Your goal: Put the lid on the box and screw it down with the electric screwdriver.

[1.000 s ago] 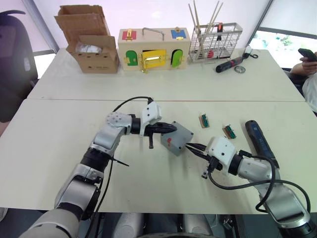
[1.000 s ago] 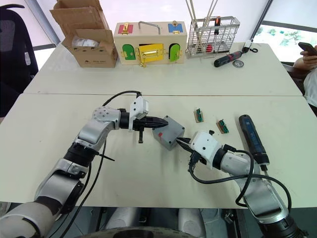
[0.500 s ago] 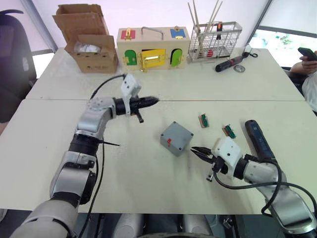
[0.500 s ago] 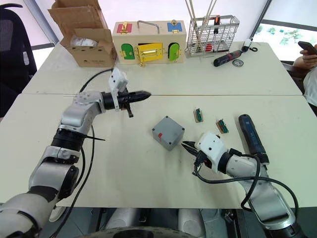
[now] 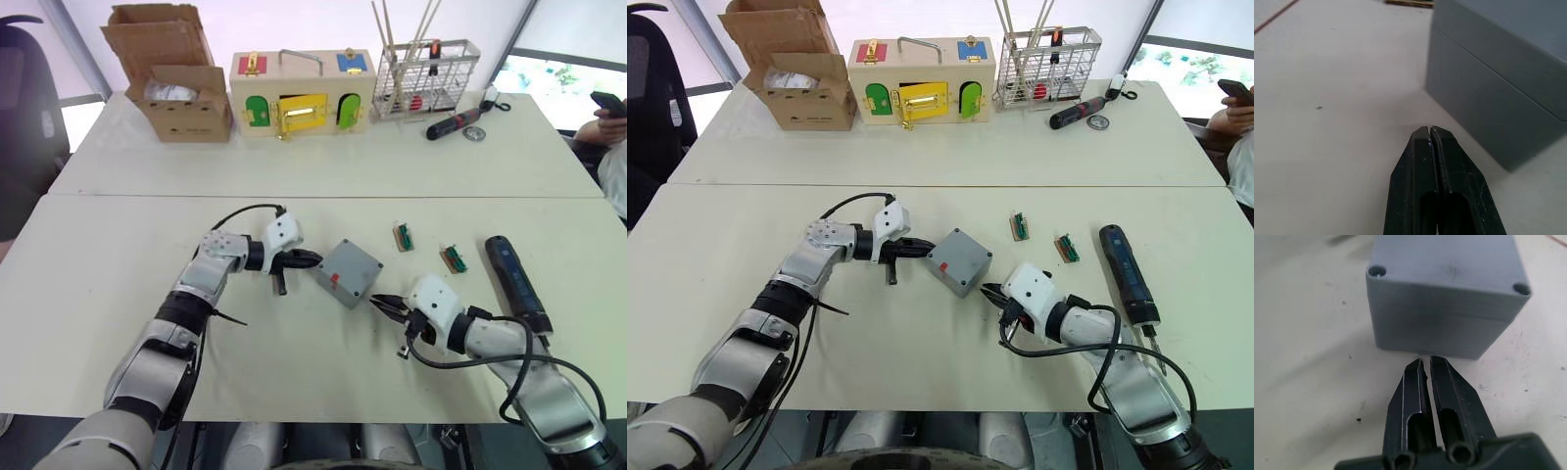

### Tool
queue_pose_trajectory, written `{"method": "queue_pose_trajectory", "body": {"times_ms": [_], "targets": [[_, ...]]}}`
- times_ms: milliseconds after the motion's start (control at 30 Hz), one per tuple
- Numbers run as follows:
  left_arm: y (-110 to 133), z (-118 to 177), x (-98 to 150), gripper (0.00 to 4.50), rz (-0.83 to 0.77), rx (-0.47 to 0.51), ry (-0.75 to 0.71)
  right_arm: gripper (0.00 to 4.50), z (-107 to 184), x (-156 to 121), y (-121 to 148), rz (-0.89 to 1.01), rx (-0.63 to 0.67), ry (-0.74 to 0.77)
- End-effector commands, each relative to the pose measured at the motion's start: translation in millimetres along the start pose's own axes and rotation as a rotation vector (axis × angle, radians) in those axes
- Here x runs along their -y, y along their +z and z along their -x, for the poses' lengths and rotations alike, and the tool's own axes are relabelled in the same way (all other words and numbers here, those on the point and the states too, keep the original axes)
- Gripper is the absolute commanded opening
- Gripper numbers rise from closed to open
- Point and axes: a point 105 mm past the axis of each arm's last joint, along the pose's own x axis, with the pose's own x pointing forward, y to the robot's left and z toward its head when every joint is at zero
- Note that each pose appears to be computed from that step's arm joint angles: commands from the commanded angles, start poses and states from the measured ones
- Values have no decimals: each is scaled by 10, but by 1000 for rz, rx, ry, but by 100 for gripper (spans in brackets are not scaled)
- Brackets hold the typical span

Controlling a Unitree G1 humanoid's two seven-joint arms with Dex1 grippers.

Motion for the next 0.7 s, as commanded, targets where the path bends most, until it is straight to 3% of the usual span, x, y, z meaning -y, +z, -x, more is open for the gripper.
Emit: {"method": "queue_pose_trajectory", "body": {"times_ms": [33, 333, 700], "targets": [[155, 6, 110, 0, -39, 44, -70, 17, -11, 105, 99, 62, 38, -34], [194, -24, 360, 0, -65, 30, -181, 17, -31, 226, 100, 122, 36, -4], [185, -44, 368, 0, -66, 30, -145, 17, 35, 301, 53, 131, 15, 6]]}}
